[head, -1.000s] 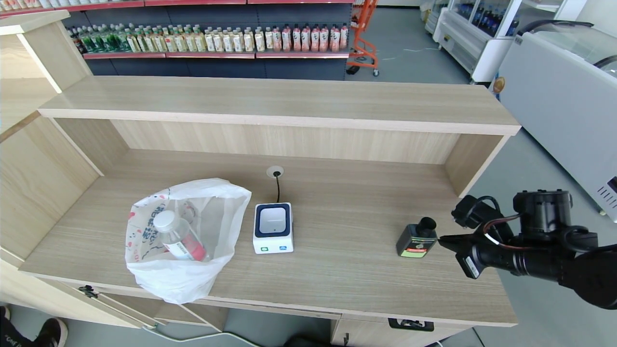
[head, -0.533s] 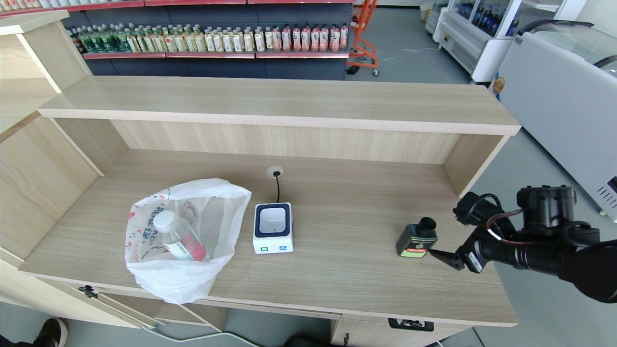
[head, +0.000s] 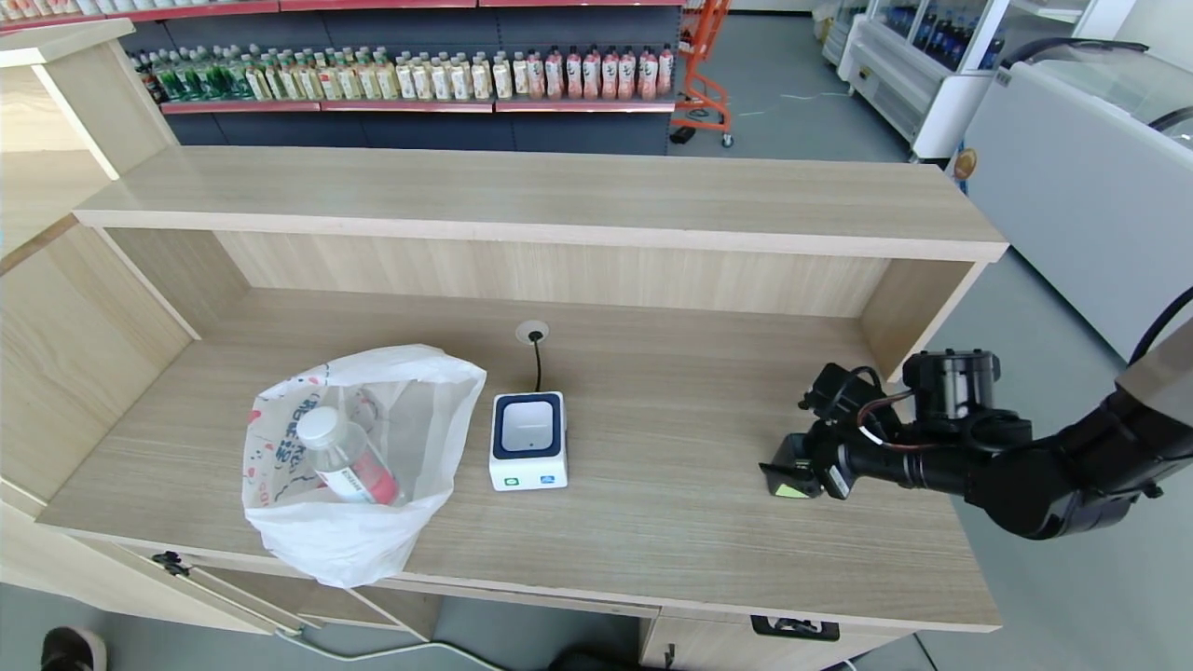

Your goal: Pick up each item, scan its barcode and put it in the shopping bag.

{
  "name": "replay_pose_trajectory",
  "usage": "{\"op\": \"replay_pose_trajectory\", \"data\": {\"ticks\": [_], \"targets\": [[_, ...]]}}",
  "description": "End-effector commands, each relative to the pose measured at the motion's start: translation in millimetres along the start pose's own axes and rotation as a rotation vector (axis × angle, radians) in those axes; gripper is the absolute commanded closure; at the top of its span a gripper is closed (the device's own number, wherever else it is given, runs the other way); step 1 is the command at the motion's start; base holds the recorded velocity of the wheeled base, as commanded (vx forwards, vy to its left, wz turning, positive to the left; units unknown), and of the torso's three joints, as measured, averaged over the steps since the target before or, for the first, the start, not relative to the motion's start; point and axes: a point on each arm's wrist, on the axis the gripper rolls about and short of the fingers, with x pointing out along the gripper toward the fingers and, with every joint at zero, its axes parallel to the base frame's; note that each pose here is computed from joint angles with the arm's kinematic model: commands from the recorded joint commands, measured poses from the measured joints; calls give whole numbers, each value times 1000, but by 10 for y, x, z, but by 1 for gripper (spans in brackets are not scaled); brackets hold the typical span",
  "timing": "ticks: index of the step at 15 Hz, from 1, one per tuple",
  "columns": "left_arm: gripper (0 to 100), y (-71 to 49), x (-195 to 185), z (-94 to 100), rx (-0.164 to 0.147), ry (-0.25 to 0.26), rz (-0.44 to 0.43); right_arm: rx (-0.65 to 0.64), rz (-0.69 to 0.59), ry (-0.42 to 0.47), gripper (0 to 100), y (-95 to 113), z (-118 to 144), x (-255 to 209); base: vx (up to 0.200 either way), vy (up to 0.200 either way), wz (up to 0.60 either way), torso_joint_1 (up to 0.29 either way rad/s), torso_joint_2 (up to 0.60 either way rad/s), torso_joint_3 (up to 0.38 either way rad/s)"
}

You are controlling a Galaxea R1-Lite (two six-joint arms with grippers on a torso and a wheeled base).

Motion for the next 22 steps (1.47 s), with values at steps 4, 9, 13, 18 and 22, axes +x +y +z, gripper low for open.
{"op": "replay_pose_trajectory", "data": {"ticks": [4,9,13,18,22], "targets": [[0,0,0,0,-1,-1,0,30,31,44,100,38,-210,147,0,0,0,0,0,0],[0,0,0,0,-1,-1,0,-25,-67,-69,100,-58,78,-150,0,0,0,0,0,0],[0,0,0,0,-1,-1,0,-157,-183,-134,100,-8,369,-922,0,0,0,0,0,0],[0,0,0,0,-1,-1,0,-926,-135,-303,100,175,469,-1452,0,0,0,0,0,0],[0,0,0,0,-1,-1,0,-1410,54,-507,100,546,506,-1349,0,0,0,0,0,0]]}}
